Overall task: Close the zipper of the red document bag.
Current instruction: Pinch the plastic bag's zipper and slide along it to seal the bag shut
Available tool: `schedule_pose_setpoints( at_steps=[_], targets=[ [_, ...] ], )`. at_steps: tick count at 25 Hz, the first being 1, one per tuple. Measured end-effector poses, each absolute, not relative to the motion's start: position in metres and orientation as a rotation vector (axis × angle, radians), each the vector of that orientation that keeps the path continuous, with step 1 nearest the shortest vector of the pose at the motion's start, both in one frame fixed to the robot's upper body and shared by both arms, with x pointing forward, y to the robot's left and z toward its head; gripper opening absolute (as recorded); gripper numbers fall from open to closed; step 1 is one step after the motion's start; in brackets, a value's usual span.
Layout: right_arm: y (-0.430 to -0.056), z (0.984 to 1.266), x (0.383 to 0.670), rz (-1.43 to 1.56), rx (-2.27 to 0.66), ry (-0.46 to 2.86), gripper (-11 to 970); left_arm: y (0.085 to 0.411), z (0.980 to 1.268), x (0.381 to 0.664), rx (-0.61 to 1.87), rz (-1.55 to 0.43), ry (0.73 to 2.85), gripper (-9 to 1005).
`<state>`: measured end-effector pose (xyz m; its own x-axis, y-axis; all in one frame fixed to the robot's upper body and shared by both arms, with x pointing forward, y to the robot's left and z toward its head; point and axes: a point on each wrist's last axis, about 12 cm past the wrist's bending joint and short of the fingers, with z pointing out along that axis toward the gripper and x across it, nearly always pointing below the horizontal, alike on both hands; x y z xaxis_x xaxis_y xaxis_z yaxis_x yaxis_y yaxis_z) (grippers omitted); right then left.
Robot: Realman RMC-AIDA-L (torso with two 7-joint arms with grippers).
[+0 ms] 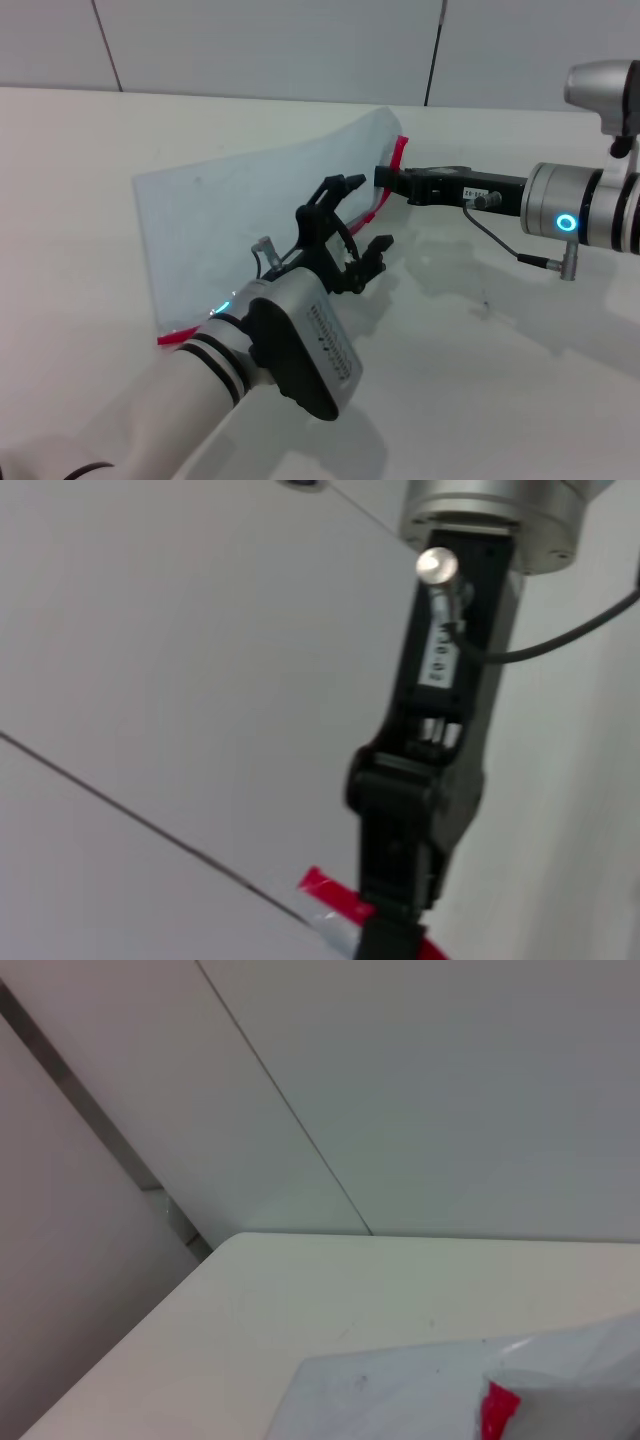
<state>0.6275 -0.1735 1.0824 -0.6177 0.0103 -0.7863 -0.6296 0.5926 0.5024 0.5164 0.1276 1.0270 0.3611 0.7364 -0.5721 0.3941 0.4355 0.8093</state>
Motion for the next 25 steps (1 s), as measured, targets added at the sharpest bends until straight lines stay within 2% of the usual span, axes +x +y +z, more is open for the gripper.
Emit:
schedule_pose_setpoints(
  at_steps=[10,25],
  targets=[
    [-0.1704,1.0835,0.6269,1.048,-0.504,2.03,29,0.1385,1.0262,0.5176,1.151,0.349,1.236,842],
    [-0.1651,1.0843,0.6262,1.056,-0.531,2.025,31,0.1366,1.0292,0.5184,1.154,0.351,1.202,841]
  ],
)
